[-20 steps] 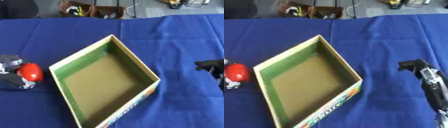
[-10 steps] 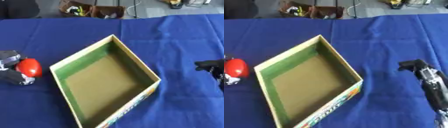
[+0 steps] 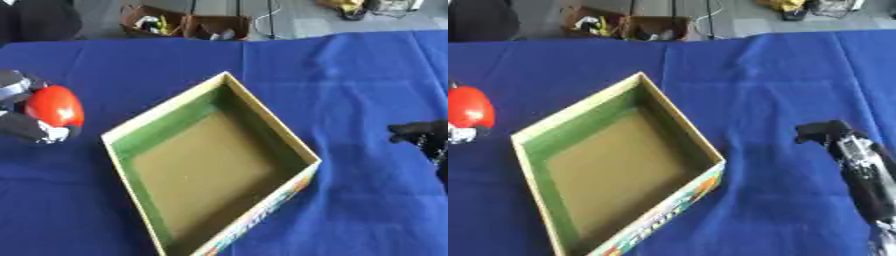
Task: Pick up objects on the table and place them in the box.
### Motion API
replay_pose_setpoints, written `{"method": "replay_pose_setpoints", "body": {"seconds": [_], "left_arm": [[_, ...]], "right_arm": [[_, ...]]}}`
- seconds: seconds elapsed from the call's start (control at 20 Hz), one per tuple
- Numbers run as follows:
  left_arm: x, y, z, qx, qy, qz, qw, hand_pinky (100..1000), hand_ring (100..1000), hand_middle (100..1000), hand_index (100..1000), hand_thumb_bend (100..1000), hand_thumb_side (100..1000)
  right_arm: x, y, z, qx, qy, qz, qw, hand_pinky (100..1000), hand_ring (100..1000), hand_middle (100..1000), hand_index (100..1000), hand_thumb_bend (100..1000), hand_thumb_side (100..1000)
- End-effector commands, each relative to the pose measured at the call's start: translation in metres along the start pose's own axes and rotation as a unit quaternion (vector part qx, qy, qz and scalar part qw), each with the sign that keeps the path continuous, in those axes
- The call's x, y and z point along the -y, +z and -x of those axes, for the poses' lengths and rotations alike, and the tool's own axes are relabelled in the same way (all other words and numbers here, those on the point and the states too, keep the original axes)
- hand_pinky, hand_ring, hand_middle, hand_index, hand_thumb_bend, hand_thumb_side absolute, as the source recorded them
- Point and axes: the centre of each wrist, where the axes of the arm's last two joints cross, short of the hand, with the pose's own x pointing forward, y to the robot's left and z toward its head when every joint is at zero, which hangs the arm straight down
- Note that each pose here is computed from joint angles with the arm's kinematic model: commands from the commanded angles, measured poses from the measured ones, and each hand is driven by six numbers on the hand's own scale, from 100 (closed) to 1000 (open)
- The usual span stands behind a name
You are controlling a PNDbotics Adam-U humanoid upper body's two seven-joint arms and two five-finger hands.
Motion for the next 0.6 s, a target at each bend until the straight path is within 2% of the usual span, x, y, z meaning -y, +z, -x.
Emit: {"method": "replay_pose_setpoints", "body": {"seconds": [0.05, 0.3, 0.6], "left_arm": [[-0.031, 0.018, -0.015, 0.028, -0.014, -0.045, 0.998, 181, 348, 441, 626, 100, 310], [-0.052, 0.030, -0.051, 0.090, -0.036, -0.063, 0.993, 177, 334, 436, 604, 100, 299], [-0.058, 0.034, -0.086, 0.157, -0.060, -0.044, 0.985, 173, 330, 433, 580, 100, 303]], "right_arm": [[0.005, -0.001, -0.005, 0.009, 0.012, 0.003, 1.000, 908, 826, 570, 703, 100, 1000], [0.006, 0.000, -0.004, 0.007, 0.011, 0.003, 1.000, 908, 825, 570, 703, 100, 1000], [0.006, 0.001, -0.004, 0.004, 0.010, 0.002, 1.000, 908, 825, 570, 704, 100, 1000]]}}
